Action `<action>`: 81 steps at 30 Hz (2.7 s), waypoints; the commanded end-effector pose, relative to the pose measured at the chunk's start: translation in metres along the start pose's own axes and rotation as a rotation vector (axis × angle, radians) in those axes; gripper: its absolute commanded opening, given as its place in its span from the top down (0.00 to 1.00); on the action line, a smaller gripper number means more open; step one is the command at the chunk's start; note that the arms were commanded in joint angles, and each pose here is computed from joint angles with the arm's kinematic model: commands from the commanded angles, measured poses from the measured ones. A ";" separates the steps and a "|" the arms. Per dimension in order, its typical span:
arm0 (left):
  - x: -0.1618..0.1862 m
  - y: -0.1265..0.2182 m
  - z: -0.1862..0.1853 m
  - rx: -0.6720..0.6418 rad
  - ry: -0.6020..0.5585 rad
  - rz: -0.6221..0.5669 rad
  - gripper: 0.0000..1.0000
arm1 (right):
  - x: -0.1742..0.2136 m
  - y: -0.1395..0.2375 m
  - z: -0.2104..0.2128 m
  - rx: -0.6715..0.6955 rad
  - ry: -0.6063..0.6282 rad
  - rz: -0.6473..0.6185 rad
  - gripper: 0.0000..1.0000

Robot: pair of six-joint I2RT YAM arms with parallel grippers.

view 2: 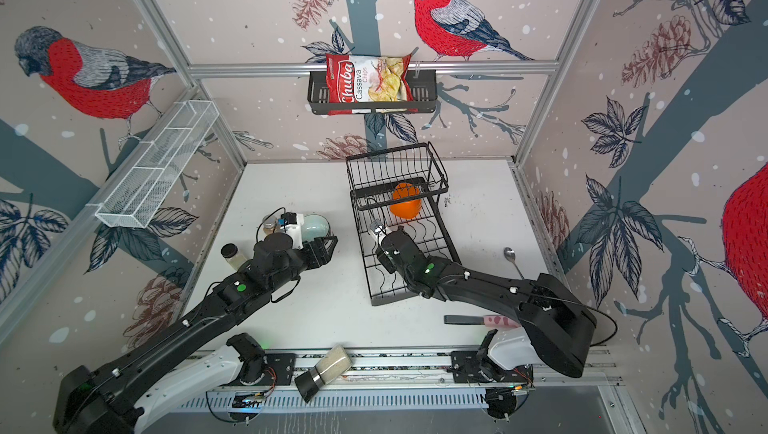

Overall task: Load the bowls into the dish rack
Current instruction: 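Open and withdraw the left gripper while the right gripper carries the bowl into the rack, then lower the white bowl on its side beside the orange bowl with the right gripper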

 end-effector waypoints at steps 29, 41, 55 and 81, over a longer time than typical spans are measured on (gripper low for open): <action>0.005 -0.002 0.019 -0.045 -0.001 0.010 0.28 | -0.020 -0.037 -0.002 0.221 0.473 -0.304 0.52; 0.006 0.001 0.023 -0.061 0.012 0.006 0.28 | -0.025 -0.060 -0.014 0.278 0.537 -0.332 0.52; 0.005 0.006 0.026 -0.082 0.022 0.002 0.28 | -0.023 -0.086 -0.022 0.320 0.574 -0.367 0.52; 0.001 0.011 0.026 -0.090 0.029 -0.009 0.28 | -0.001 -0.118 -0.024 0.317 0.582 -0.321 0.39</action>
Point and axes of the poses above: each gripper's point midway between its finger pads, its own y axis back along the fingers, its own z axis along the line the jaws close on, x = y × z, the point moved 2 cm from there along y, back along the fingers
